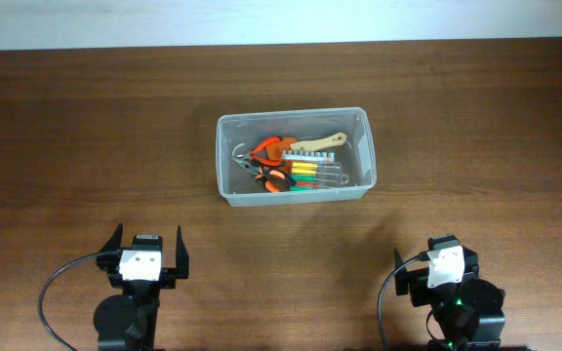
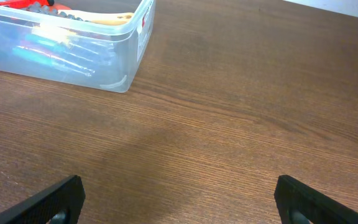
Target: Pack container
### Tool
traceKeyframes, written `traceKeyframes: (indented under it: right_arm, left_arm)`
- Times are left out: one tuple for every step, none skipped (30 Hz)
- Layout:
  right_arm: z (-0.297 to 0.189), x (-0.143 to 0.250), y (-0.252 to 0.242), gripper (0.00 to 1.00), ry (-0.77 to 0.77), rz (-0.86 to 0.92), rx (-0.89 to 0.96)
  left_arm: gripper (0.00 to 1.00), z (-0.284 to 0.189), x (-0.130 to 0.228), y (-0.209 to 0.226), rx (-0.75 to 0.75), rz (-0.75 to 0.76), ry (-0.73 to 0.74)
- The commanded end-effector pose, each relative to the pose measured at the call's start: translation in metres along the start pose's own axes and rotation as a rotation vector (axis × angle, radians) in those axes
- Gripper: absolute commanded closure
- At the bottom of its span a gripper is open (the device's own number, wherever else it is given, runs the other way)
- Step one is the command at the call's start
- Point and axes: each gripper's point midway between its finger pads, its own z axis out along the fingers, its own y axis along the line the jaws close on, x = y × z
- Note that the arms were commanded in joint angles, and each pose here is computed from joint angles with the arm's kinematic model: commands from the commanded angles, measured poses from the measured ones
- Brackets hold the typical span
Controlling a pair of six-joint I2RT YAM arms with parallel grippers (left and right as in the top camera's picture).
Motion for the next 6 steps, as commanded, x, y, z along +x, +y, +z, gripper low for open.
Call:
traceKeyframes:
  right_arm:
    - [0.0006, 0.0010, -0.0030, 0.01, -0.002, -0.001, 0.016]
    - [0.0006, 0.0010, -0.0030, 0.02, -0.002, -0.001, 0.016]
    - [0.0006, 0.0010, -0.0030, 0.02, -0.002, -0.001, 0.016]
    - [0.0006, 0.0010, -0.0030, 0.02, -0.002, -0.001, 0.016]
    - [0.0006, 0.0010, -0.0030, 0.02, -0.002, -0.001, 0.016]
    - [0.0006, 0.0010, -0.0030, 0.01, -0.002, -0.001, 0.016]
  left_arm:
    - [0.01, 0.0005, 0.0032, 0.0012, -0.010, -0.005, 0.002]
    - [0.01, 0.0005, 0.0033, 0.0012, -0.010, -0.005, 0.002]
    - [0.01, 0.0005, 0.0032, 0.0012, -0.010, -0.005, 0.002]
    - [0.01, 0.0005, 0.0032, 0.0012, -0.010, -0.005, 0.002]
    - [0.01, 0.0005, 0.0032, 0.0012, -0.010, -0.005, 0.002]
    - [0.01, 0.0005, 0.0032, 0.0012, -0.010, -0.005, 0.002]
